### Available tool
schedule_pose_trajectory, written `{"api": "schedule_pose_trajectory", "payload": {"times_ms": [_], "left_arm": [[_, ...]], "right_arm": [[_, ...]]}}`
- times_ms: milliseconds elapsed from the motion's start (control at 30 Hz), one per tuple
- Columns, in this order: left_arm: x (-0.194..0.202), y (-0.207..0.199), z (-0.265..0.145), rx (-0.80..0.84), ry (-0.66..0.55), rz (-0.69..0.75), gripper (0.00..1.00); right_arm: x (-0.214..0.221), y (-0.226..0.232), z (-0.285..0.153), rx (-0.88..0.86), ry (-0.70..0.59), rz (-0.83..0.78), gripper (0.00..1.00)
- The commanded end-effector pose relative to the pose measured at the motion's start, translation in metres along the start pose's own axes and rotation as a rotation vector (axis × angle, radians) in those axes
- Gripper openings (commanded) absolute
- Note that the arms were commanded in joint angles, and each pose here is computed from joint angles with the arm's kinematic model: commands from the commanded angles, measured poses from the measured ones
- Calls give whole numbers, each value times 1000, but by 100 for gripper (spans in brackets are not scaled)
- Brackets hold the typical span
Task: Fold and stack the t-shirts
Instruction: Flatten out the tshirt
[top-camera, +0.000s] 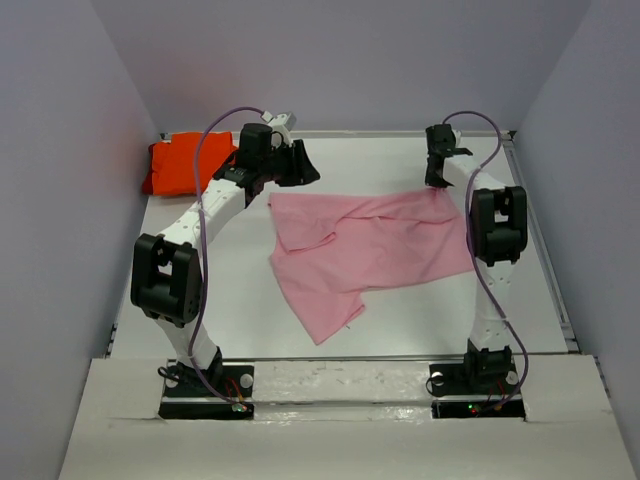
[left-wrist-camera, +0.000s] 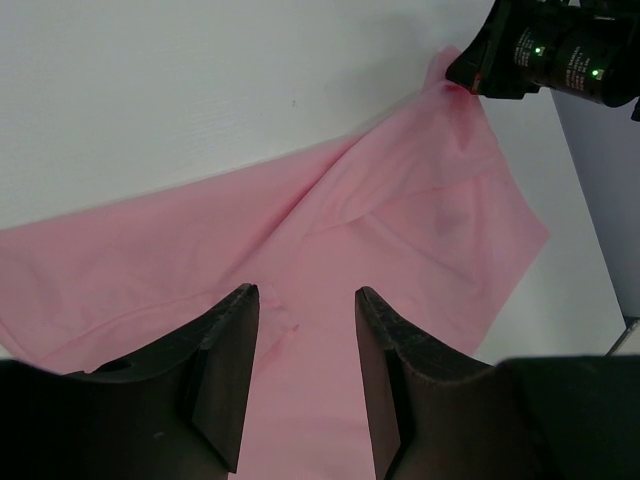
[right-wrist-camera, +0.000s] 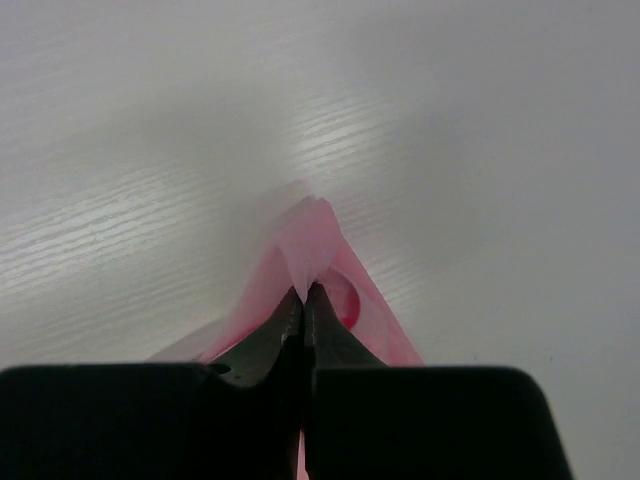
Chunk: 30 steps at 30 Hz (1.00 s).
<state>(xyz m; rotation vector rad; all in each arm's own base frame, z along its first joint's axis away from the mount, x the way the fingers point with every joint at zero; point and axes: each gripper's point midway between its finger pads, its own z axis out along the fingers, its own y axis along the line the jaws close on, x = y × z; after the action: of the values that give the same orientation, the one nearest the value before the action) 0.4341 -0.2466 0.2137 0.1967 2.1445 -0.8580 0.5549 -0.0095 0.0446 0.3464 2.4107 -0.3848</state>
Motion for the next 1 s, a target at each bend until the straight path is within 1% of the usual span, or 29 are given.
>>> {"api": "schedule_pose_trajectory", "payload": {"times_ms": [0,200,233,333,467,500,567,600,633,667,700,800,967], "left_arm": [[-11,-15,-9,61,-37,14,52],[-8,-15,-6,68,-30,9,52],[-9,-14,-6,67,-32,8,52],[-8,-15,-6,72,-28,8,52],[-9,-17,-8,77,-32,12,52],[-10,-18,-8,79,-32,13,52],[-9,-18,-9,80,-32,14,52],[-10,-18,-9,81,-33,16,52],[-9,-18,-9,82,-31,14,52],[-10,-18,-9,84,-32,16,52],[-10,-19,-9,87,-31,17,52],[-8,-19,-8,88,-26,15,52],[-7,-18,-7,88,-22,14,52]], "right_arm": [[-79,-13,-56,-99,-200,145,0],[-104,3,-92,-276,-243,161,0],[-111,0,-100,-298,-260,176,0],[-116,11,-108,-371,-265,177,0],[-109,7,-100,-356,-245,190,0],[-108,-2,-92,-324,-239,200,0],[-100,-3,-84,-300,-217,206,0],[-94,-12,-73,-258,-195,218,16],[-92,-11,-71,-258,-184,215,36],[-89,-11,-69,-253,-174,214,72],[-88,-13,-68,-239,-173,220,82],[-85,-14,-66,-231,-168,211,84],[-78,-15,-60,-215,-154,197,84]]}}
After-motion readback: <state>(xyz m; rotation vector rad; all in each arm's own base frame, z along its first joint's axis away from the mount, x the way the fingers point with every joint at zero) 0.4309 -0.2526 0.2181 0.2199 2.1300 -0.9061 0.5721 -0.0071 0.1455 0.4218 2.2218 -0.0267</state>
